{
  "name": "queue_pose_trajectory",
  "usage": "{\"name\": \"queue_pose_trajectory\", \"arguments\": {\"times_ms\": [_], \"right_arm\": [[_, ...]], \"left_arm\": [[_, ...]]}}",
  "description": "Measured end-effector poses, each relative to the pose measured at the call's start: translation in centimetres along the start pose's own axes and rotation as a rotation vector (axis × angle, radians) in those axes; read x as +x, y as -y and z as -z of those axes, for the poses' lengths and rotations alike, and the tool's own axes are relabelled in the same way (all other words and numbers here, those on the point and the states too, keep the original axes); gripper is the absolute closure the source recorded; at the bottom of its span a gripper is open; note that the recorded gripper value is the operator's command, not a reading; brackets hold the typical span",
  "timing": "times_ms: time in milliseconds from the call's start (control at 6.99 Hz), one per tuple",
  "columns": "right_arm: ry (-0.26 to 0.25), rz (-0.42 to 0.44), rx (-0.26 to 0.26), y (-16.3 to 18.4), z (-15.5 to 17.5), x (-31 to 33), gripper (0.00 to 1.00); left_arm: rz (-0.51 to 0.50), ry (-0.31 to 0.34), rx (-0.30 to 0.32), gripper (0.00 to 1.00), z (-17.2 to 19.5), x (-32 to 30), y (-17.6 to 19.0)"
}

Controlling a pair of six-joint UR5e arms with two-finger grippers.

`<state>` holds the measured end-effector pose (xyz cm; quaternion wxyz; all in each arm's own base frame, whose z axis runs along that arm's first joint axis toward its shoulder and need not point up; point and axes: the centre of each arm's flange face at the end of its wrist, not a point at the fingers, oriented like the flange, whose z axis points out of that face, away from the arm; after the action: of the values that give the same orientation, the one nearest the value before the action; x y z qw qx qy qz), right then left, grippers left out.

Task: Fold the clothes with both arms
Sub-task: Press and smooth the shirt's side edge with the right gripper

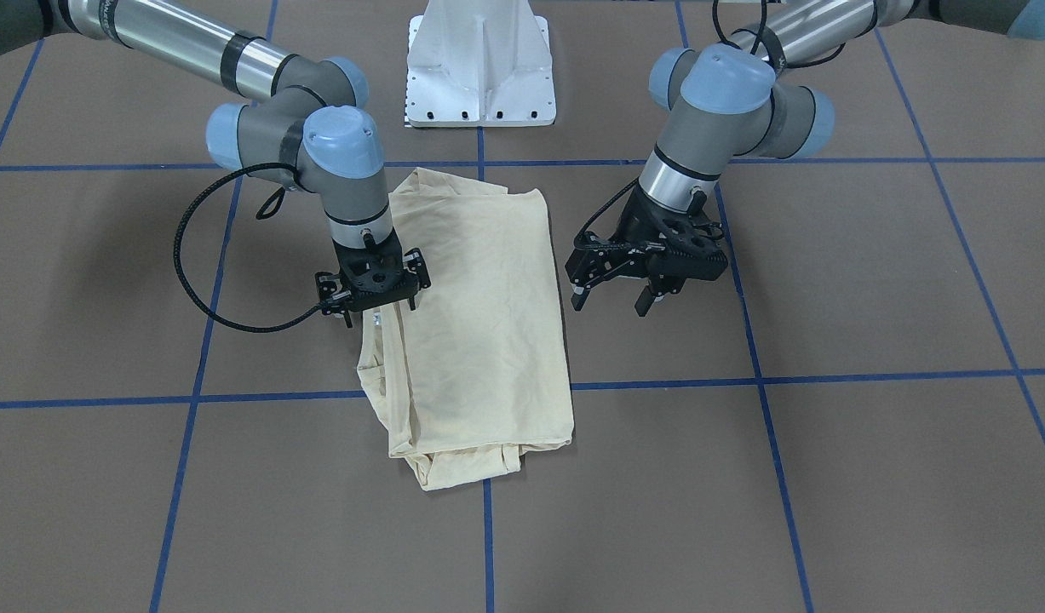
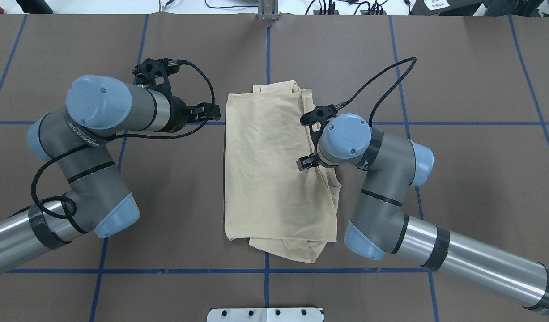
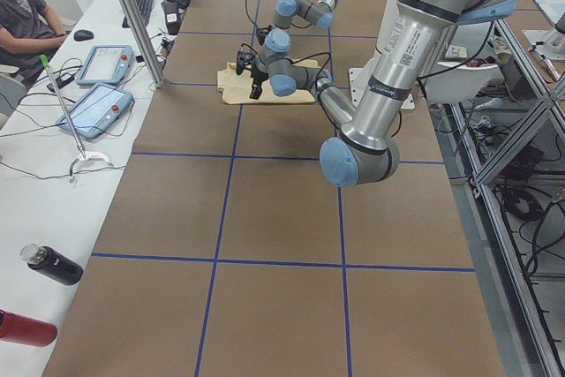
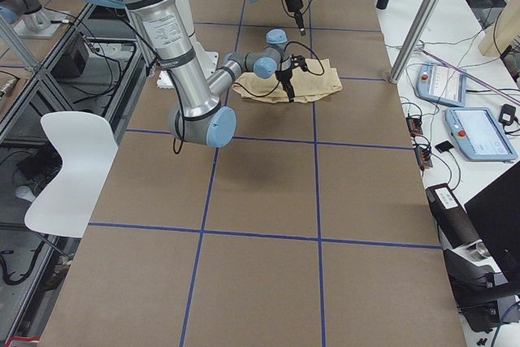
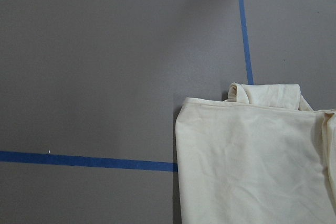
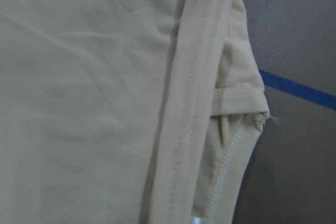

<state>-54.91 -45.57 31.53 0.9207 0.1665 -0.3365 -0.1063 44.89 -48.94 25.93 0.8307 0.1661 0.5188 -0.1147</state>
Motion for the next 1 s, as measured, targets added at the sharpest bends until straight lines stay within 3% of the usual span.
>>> {"name": "queue_pose_trajectory", "arguments": {"times_ms": [1002], "right_arm": [[-0.014,0.004,-0.023,-0.1,-0.3,4.1,0.0]], "left_arm": [[0.0,-0.004,-0.004,0.0,0.0,0.3,-0.3]]}}
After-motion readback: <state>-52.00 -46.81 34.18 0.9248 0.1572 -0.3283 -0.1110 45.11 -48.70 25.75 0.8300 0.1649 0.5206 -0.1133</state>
